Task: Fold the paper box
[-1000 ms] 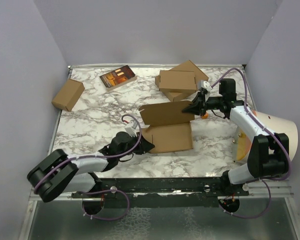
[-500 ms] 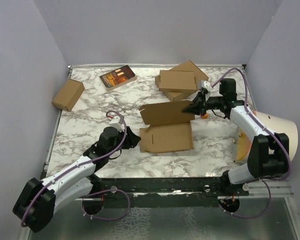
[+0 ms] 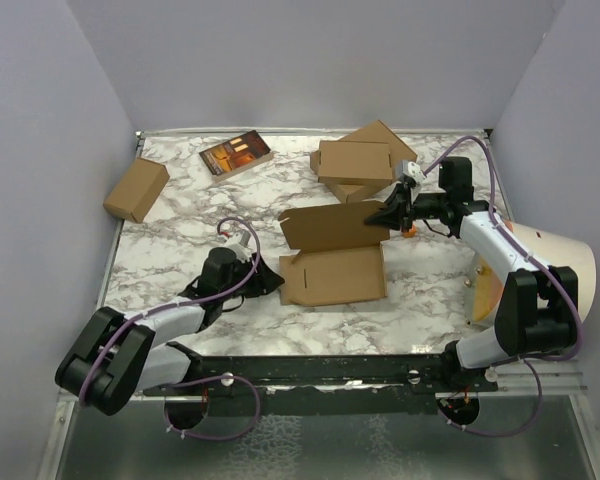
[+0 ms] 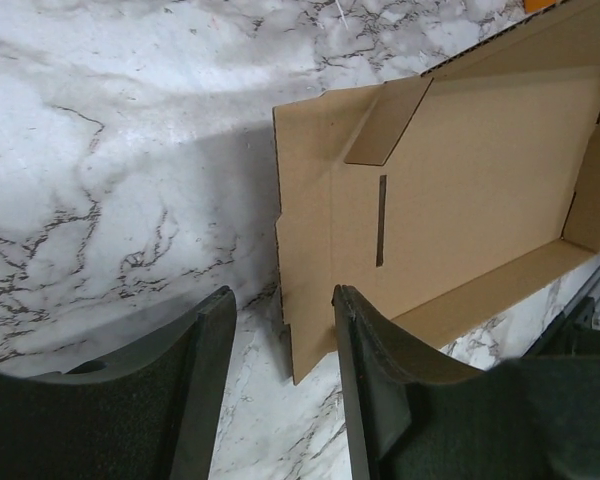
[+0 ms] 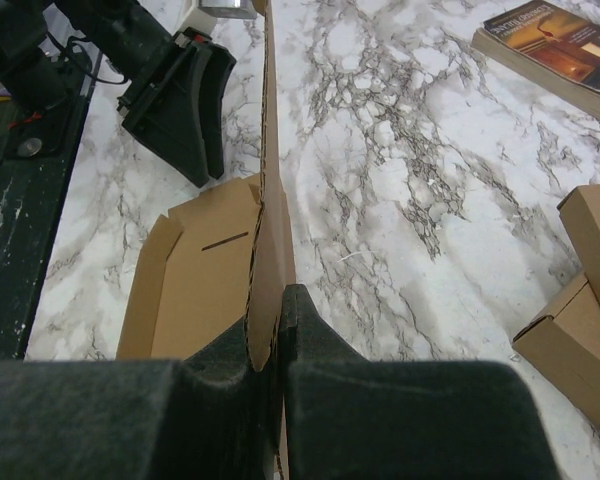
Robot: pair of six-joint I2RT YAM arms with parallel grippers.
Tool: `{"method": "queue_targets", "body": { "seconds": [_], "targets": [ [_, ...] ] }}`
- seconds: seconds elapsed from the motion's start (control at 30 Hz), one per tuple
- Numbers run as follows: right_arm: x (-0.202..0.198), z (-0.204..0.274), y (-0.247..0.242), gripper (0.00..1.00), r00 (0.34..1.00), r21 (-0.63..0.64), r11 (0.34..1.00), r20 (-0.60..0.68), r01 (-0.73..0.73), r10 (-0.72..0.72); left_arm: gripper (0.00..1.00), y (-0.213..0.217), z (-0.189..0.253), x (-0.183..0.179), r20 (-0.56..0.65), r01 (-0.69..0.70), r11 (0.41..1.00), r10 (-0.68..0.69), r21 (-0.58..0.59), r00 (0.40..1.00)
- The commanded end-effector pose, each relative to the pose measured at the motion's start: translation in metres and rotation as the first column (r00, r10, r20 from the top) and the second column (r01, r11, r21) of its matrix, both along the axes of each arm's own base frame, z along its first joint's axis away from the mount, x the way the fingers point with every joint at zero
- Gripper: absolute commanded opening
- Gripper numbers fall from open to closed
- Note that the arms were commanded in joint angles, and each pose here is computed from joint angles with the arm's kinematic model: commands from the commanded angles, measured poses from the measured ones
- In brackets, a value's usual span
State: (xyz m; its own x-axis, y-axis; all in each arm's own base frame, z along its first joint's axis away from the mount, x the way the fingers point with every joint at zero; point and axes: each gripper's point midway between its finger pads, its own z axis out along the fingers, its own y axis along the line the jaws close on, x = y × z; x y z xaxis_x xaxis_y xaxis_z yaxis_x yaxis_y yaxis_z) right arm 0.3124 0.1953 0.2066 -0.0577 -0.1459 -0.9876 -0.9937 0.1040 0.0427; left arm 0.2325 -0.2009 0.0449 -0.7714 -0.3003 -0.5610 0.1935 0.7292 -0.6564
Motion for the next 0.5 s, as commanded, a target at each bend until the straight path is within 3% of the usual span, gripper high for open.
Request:
{"method": "queue_targets", "body": {
  "seconds": [0.0, 0.27, 0.47],
  "targets": [
    [-0.0008, -0.0008, -0.0008, 0.01, 1.000, 0.011, 1.000, -0.001, -0.010, 0.010, 0.45, -0.0117, 0.0116, 0.0013, 0.034, 0.038, 0.996, -0.035, -0.084, 0.999],
    [-0.0010, -0.0015, -0.0006, 0.01, 1.000, 0.013, 1.000, -0.006, -0.011, 0.011, 0.36, -0.0153, 0.0086, 0.0003, 0.024, 0.049, 0.994, -0.047, -0.100, 0.999],
    [-0.0016, -0.0013, -0.0005, 0.01, 1.000, 0.014, 1.000, -0.008, -0.011, 0.012, 0.35, -0.0126, 0.0019, 0.0010, 0.013, 0.034, 0.996, -0.033, -0.084, 0.999]
  ]
}}
